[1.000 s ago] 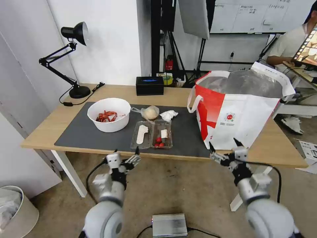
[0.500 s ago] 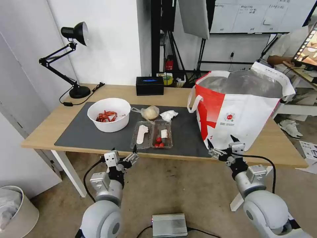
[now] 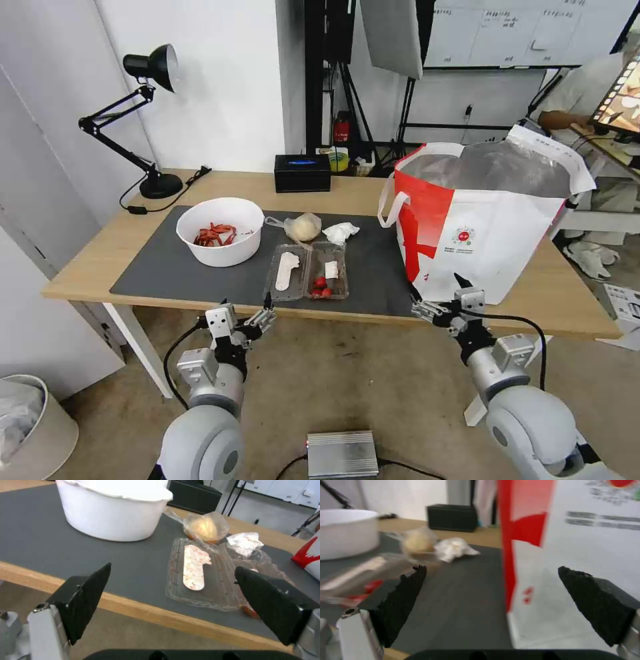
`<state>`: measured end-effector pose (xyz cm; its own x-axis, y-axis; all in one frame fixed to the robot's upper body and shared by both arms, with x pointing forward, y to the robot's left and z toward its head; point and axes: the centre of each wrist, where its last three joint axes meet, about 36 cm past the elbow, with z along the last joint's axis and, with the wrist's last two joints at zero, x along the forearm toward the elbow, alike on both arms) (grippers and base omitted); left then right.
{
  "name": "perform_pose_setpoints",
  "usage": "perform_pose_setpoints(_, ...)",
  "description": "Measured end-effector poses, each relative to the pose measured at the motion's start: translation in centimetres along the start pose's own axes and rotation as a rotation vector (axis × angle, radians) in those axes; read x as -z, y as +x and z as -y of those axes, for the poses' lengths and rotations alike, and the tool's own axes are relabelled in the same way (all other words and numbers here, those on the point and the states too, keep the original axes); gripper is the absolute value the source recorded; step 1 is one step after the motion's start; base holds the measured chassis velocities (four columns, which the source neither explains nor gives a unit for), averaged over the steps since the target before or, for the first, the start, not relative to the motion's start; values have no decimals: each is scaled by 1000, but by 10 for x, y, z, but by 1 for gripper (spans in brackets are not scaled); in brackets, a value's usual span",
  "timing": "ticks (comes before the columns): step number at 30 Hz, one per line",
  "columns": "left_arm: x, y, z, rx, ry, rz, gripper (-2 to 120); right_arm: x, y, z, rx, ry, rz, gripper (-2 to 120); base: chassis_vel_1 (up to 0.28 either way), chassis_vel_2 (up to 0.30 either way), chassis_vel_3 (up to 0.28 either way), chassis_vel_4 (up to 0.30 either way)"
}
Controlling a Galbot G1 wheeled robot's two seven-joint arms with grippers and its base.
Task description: Pick up the trash from the table and place it into the takeout bag.
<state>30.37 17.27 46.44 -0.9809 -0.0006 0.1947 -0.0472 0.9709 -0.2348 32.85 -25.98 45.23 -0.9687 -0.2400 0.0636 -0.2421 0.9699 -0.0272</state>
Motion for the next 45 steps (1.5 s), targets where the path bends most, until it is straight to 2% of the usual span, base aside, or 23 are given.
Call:
perform_pose_setpoints(7,7,-3,-2,-2,55,-22,100,0,-5,-5,59,-8,19,100,0,0,0,0)
perform_pose_setpoints(9,14,-8,-1,-11,119,-81,100,2,-5,-6,70,-24,21,100,0,0,0,0)
perform_pose_setpoints(10,14,-8,-1,-11,119,-81,100,2,-5,-6,70,-24,21,100,0,0,0,0)
perform_pose_setpoints(13,31,-10,2,-36,290,-207,100,7,-9,-3,73,-19,27,100,0,0,0,0)
perform_pose_setpoints(14,31,-10,2,-36,290,-207,100,7,-9,-3,73,-19,27,100,0,0,0,0)
perform_pose_setpoints(17,53,-14,3,-103,510,-334,100,5,-11,-1,62,-14,20,100,0,0,0,0)
perform_pose_setpoints(18,53,-14,3,-103,510,-334,100,5,-11,-1,62,-14,20,100,0,0,0,0)
perform_pose_setpoints(19,57,-15,4,-116,550,-356,100,5,-11,-1,59,-15,18,100,0,0,0,0)
perform_pose_setpoints(21,73,-21,6,-174,698,-430,100,2,-11,-1,46,-16,12,100,0,0,0,0)
perform_pose_setpoints(22,73,-21,6,-174,698,-430,100,2,-11,-1,46,-16,12,100,0,0,0,0)
perform_pose_setpoints(24,80,-28,10,-197,755,-460,100,1,-12,0,41,-14,8,100,0,0,0,0)
perform_pose_setpoints(34,76,-57,16,-155,755,-513,100,-2,-12,1,27,-9,2,100,0,0,0,0)
perform_pose_setpoints(38,69,-70,18,-111,738,-536,100,-4,-13,1,15,-6,1,100,0,0,0,0)
perform_pose_setpoints(45,67,-79,21,-97,742,-535,100,-7,-15,2,5,4,0,100,0,0,0,0)
